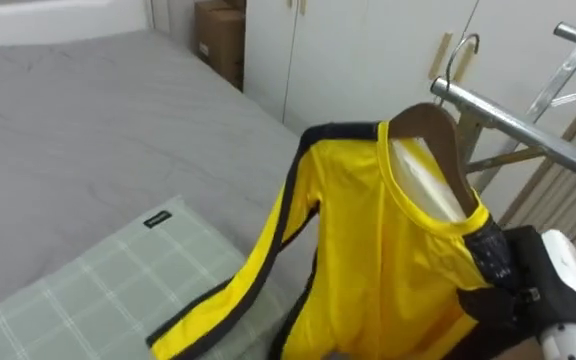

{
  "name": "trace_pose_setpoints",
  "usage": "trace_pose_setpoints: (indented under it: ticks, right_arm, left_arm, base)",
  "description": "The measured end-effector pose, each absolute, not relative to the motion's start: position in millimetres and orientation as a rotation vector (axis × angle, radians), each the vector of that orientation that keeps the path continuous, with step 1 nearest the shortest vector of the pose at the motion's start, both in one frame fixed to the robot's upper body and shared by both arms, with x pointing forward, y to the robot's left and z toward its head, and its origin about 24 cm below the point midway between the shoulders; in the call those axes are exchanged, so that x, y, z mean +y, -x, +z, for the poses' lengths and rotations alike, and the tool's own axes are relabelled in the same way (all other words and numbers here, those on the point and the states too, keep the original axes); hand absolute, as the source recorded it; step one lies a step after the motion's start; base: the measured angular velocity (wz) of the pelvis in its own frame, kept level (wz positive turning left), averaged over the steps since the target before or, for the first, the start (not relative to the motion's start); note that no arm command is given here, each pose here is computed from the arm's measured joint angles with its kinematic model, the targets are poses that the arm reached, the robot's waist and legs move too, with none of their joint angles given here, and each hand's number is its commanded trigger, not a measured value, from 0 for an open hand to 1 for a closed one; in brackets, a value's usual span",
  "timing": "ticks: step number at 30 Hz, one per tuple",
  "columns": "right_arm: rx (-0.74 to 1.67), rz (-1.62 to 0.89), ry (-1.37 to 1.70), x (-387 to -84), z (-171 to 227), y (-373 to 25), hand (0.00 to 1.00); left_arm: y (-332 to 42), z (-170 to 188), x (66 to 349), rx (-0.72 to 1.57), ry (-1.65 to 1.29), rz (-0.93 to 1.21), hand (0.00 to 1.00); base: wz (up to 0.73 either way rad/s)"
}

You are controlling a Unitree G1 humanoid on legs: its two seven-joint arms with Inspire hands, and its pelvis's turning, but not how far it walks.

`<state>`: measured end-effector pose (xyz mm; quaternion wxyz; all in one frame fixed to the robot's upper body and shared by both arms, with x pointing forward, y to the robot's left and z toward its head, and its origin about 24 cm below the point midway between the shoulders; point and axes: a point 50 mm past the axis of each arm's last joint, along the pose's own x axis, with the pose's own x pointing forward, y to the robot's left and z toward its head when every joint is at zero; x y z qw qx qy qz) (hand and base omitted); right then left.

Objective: Hang clothes

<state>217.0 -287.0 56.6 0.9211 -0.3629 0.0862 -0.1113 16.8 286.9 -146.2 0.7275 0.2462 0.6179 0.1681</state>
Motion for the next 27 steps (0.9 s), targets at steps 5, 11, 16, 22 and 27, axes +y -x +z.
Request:
trace_pose_setpoints:
  ticks: [5, 11, 16, 22, 27]
  right_arm:
    - [0.148, -0.188, 0.767, -276.6, 60.3, -225.2, 1.00]
    - [0.055, -0.184, 0.782, -266.8, 78.9, -241.0, 1.00]
    - [0.031, -0.119, 0.788, -250.5, 78.2, -245.8, 1.00]
    - [-0.006, -0.055, 0.805, -234.7, 81.5, -253.8, 1.00]
    - [-0.018, -0.064, 0.810, -235.8, 85.1, -253.4, 1.00]
  left_arm:
    - [-10.0, -145.1, 292.0, 1.413, -0.546, 0.401, 0.00]
    - [6.7, -143.5, 298.8, 1.517, -0.569, 0.422, 0.00]
    - [19.8, -144.8, 295.1, 1.588, -0.563, 0.423, 0.00]
    - [25.9, -147.7, 285.9, 1.647, -0.537, 0.433, 0.00]
    - [23.8, -149.7, 280.4, 1.653, -0.518, 0.430, 0.00]
  base:
    - [-0.21]
    - [-0.54]
    - [-0.96]
    - [-1.13]
    - [-0.62]
